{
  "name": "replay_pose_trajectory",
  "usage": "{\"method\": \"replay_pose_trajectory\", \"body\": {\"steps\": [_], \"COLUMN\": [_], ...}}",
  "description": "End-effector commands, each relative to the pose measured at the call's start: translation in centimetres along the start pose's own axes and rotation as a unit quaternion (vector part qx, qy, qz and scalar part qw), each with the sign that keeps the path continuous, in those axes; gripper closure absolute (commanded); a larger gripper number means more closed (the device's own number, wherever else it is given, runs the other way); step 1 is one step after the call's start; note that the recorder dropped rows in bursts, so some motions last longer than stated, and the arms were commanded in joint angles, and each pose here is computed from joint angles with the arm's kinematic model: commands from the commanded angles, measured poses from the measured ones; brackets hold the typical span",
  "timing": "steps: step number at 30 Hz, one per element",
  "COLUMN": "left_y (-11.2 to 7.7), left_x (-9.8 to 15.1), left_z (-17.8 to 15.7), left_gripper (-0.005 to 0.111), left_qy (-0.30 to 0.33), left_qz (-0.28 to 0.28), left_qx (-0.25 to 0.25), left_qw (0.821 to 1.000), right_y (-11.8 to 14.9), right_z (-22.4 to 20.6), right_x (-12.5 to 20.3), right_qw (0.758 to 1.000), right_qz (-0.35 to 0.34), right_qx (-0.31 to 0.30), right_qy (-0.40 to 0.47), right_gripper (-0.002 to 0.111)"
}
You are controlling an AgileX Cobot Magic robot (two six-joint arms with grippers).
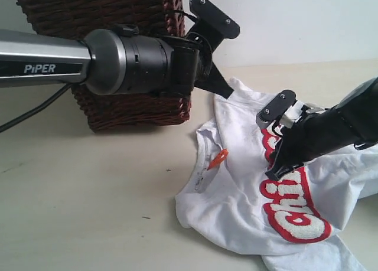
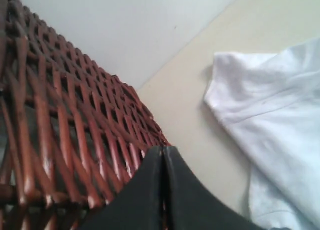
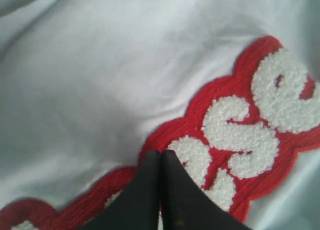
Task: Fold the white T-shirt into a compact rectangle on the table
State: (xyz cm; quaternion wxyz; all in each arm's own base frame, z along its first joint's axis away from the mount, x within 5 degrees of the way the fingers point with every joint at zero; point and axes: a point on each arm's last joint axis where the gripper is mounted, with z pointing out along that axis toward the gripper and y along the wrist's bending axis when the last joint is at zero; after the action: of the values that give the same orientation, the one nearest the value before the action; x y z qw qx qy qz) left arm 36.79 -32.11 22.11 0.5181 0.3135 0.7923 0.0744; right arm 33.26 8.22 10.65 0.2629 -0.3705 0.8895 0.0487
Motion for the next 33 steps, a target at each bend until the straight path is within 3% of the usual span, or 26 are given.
{"method": "replay_pose_trajectory", "body": {"steps": [1, 7, 15, 27, 31, 33], "left_y": [0.9, -0.4, 2.6, 8.5, 8.9, 8.1], "left_x": [-4.0, -4.4, -1.3, 1.2, 2.2, 2.3], "left_z": [-3.0, -3.7, 0.0, 1.3, 1.4, 1.1], "left_gripper": [0.107, 0.107, 0.107, 0.107, 0.107, 0.107], "left_qy": [-0.093, -0.1, -0.039, 0.041, 0.061, 0.058], "left_qz": [0.033, 0.021, -0.001, -0.022, -0.016, -0.009], "left_qx": [0.036, 0.066, 0.006, -0.134, -0.147, -0.13], "left_qw": [0.994, 0.993, 0.999, 0.99, 0.987, 0.99], "right_y": [-0.1, 0.7, 0.8, 1.3, 1.4, 1.4], "right_z": [-4.1, -10.0, -11.7, -11.7, -11.7, -11.7], "right_x": [-2.1, -4.5, -5.0, -4.9, -4.9, -4.9], "right_qw": [0.998, 0.991, 0.987, 0.988, 0.988, 0.988], "right_qz": [-0.002, -0.014, -0.017, -0.001, -0.001, -0.001], "right_qx": [0.012, 0.009, 0.019, -0.012, -0.014, -0.014], "right_qy": [-0.058, -0.136, -0.158, -0.156, -0.156, -0.156], "right_gripper": [0.108, 0.108, 0.108, 0.108, 0.108, 0.108]}}
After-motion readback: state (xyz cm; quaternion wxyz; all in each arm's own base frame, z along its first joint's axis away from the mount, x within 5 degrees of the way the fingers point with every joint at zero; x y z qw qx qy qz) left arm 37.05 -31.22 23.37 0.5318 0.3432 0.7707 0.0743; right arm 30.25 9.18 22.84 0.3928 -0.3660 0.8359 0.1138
